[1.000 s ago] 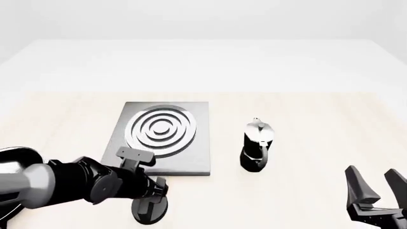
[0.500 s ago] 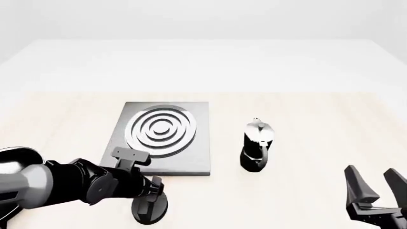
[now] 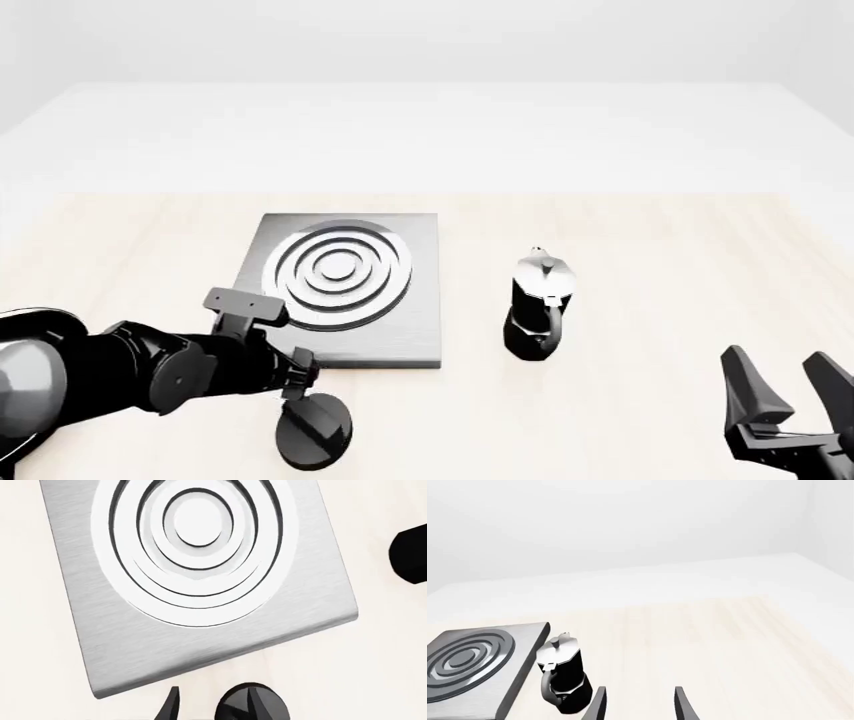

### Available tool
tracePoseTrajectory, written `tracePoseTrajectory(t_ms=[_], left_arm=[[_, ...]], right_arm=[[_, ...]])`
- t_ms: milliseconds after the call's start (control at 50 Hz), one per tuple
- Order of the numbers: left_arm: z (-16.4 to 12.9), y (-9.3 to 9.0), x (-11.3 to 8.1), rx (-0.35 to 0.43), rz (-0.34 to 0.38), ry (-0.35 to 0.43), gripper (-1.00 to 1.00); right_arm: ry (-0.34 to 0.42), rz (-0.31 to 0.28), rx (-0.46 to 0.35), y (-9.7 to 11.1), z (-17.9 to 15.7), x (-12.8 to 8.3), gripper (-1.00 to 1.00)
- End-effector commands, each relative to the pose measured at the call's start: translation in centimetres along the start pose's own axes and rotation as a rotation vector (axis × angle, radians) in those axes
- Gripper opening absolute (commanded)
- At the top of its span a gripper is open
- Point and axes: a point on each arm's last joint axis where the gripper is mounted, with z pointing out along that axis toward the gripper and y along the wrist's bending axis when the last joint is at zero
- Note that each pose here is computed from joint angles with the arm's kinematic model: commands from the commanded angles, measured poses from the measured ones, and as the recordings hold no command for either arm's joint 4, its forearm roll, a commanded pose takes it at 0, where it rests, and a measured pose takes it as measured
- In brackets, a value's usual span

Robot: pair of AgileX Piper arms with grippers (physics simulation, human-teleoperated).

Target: Turn on the stove and put the moka pot on it.

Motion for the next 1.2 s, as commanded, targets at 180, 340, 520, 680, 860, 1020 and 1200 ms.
tracePoseTrajectory(t_ms=[180, 340, 520, 680, 860, 1020, 1200], left_arm=[[-0.5, 1.0, 0.2, -0.022, -0.014, -0.01, 1.0], [-5.4, 2.0, -2.1, -0.048, 0.064, -0.217, 1.0], [-10.6, 2.7, -2.8, -0.079, 0.035, -0.439, 1.0], [-12.4, 3.7, -0.7, -0.118, -0.003, -0.576, 1.0], [-14.8, 5.2, 3.2, -0.24, -0.046, -0.825, 1.0], [-16.6, 4.8, 7.1, -0.269, -0.097, -1.019, 1.0], [-16.9, 4.6, 11.2, -0.367, -0.111, -1.148, 1.0]], right_arm=[[0.008, -0.003, -0.002, 0.0, 0.3, 0.0, 1.0], [0.025, -0.021, -0.01, 0.1, 0.6, 0.2, 1.0], [0.094, 0.026, -0.07, 1.0, 1.4, -2.9, 1.0], [0.132, 0.056, -0.122, 1.8, 1.8, -5.9, 1.0], [0.172, 0.143, -0.138, 2.4, 2.7, -7.9, 1.0], [0.229, 0.145, -0.123, 2.6, 4.0, -8.2, 1.0], [0.318, 0.111, -0.162, 3.6, 5.8, -8.0, 1.0]])
